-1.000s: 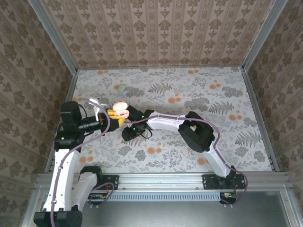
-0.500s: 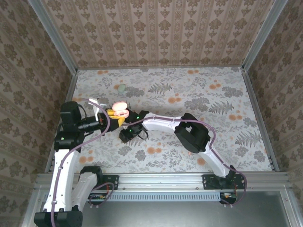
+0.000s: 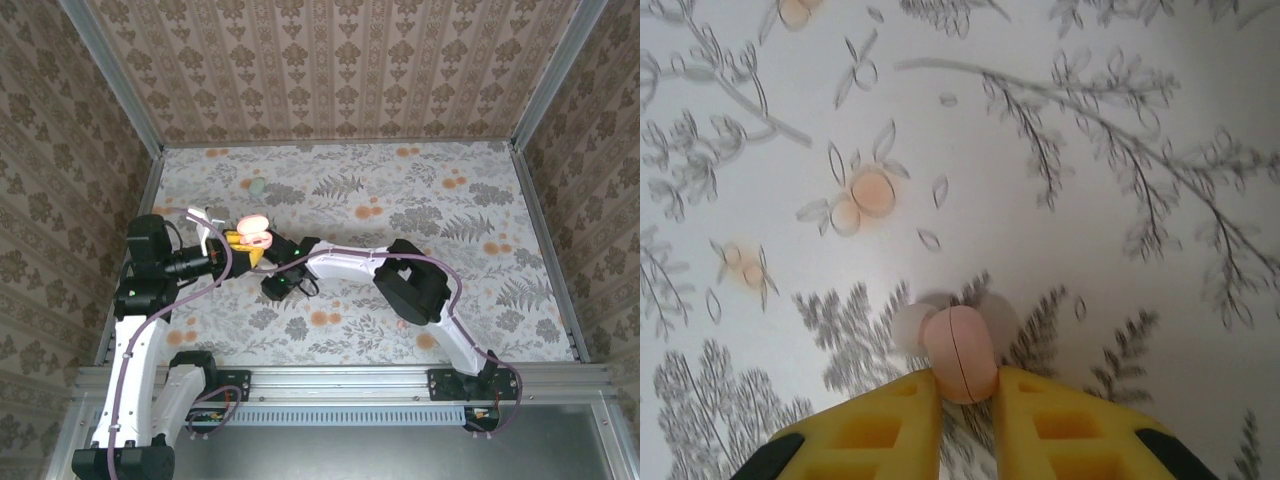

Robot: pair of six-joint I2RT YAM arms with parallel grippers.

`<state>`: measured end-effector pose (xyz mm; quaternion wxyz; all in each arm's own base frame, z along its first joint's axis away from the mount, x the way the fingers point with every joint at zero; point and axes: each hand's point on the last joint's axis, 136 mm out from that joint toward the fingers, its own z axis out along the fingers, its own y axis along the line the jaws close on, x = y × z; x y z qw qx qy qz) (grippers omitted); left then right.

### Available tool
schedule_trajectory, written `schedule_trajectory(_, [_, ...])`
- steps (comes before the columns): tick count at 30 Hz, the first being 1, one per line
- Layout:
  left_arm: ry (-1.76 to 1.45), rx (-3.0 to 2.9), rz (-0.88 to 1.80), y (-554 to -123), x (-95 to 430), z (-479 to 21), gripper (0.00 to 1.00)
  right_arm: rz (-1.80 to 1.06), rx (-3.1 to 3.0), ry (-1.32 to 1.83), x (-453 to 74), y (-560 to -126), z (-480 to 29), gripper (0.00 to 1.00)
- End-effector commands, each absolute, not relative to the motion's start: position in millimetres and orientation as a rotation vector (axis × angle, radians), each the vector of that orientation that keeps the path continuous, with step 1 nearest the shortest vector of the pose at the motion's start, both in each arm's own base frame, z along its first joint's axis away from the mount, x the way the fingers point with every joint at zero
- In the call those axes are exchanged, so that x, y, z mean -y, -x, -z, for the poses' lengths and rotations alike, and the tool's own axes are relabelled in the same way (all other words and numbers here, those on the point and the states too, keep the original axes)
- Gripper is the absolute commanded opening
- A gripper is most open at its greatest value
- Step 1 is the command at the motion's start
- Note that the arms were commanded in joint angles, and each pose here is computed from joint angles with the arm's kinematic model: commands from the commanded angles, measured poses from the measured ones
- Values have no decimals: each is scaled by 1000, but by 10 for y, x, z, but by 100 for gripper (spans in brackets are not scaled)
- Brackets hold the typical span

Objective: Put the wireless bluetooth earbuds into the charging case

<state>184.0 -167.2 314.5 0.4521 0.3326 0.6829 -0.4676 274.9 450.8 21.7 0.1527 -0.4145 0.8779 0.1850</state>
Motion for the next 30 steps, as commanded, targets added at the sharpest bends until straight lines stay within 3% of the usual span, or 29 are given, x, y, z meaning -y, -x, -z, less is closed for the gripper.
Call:
schedule_trajectory(1, [-816, -1667, 1160, -1865, 1663, -3187, 10, -403, -2581, 1235, -4009, -2764, -181, 19])
schedule_trajectory(12, [-807, -1678, 1173, -1967, 1674, -3129, 10, -362, -2686, 1091, -2840, -2877, -310, 17])
schedule_trajectory(20, [-809, -1691, 1188, -2033, 1703, -3038, 9, -159, -2757, 1249, -2362, -2658, -116, 17])
schedule_trajectory(23, [-812, -1695, 1191, -2046, 1709, -3010, 9, -105, -2775, 1249, -2322, -2694, -88, 22])
schedule_trajectory(30, [-819, -1694, 1186, -2054, 1715, -2980, 9, -128, -2791, 1062, -2383, -2814, -406, 45])
